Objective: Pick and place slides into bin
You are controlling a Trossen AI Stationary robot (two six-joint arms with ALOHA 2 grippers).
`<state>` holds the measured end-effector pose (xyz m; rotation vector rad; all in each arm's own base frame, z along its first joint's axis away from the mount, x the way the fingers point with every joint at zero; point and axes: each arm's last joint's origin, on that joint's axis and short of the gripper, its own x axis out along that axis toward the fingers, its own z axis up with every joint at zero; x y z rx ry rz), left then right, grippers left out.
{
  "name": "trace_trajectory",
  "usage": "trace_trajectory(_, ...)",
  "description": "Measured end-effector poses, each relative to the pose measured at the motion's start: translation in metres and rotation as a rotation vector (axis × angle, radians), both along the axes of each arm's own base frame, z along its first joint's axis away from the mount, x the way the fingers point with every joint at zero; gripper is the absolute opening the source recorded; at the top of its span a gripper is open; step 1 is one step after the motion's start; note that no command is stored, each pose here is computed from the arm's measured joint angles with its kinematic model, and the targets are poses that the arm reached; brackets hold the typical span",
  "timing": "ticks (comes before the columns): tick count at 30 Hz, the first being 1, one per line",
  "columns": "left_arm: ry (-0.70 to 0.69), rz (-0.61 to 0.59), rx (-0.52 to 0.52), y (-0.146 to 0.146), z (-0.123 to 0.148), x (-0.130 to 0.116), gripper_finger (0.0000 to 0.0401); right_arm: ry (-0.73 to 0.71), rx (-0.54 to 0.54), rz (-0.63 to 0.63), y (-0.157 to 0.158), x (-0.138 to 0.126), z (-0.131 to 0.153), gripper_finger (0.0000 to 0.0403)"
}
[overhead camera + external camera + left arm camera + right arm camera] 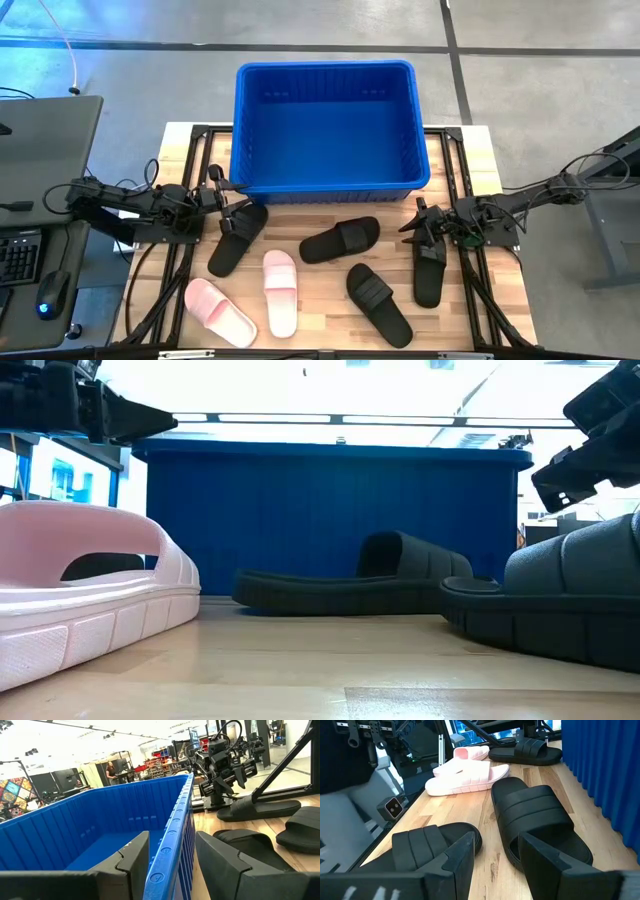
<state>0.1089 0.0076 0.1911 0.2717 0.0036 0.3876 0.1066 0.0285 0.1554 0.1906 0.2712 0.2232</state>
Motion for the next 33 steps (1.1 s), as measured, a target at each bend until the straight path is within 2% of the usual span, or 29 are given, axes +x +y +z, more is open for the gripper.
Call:
trace_trajectory(16, 0.000, 0.000, 0.000, 0.0000, 0.0000, 0.0000, 0.0150, 0.000, -0.001, -0.002, 0.0000, 0.0000, 0.0001, 0.0145)
trace_trajectory(23, -0.001, 0.000, 0.000, 0.0000, 0.0002, 0.0000, 0.0150, -0.003, -0.046, -0.180, -0.0057, 0.0008, -0.0007, 0.0145)
trace_trajectory(33, 0.000, 0.000, 0.000, 0.0000, 0.0000, 0.0000, 0.0150, 0.004, -0.055, -0.176, -0.0057, 0.0006, -0.0015, 0.0145)
